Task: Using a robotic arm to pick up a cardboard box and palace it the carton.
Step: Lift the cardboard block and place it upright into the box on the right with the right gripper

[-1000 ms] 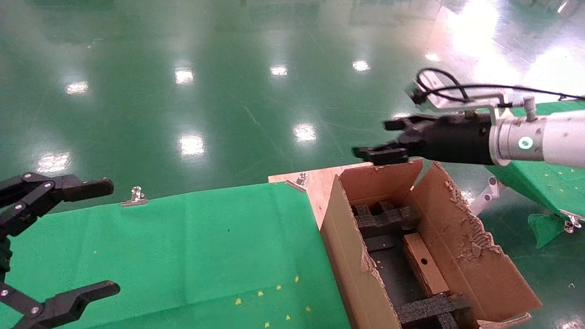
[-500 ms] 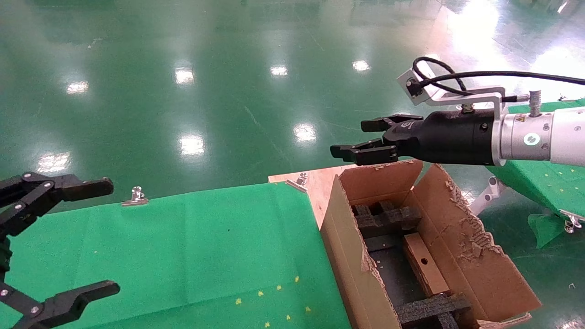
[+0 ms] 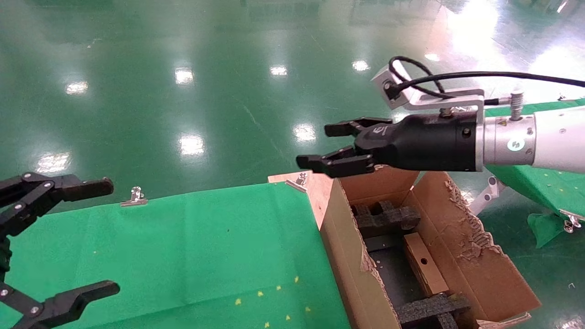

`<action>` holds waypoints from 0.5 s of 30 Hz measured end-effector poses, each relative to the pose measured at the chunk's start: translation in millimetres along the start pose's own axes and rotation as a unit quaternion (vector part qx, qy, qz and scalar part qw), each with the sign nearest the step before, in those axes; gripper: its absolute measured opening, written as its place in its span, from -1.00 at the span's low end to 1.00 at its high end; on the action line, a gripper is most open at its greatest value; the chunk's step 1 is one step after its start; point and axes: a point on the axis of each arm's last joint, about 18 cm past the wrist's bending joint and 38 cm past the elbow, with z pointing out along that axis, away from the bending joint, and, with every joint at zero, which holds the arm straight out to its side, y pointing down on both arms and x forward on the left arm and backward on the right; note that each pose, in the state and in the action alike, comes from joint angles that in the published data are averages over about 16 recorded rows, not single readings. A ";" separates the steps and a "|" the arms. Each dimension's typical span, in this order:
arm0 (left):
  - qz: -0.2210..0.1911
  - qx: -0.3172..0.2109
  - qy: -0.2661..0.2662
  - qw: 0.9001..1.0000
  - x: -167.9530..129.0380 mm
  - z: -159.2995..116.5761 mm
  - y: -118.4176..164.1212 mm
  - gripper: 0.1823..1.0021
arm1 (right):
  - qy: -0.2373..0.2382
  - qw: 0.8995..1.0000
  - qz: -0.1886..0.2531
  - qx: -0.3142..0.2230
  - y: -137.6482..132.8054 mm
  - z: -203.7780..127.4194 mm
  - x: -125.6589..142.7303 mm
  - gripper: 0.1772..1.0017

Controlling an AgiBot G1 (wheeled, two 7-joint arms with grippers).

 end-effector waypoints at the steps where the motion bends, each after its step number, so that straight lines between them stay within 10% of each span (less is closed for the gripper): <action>1: 0.000 0.000 0.000 1.000 0.0 0.0 0.0 1.00 | -0.007 1.000 -0.003 0.003 -0.8 1.6 -3.0 1.00; 15: 0.000 0.000 0.000 1.000 0.0 0.0 0.0 1.00 | -0.104 0.992 -0.048 0.048 -7.6 15.5 -42.1 1.00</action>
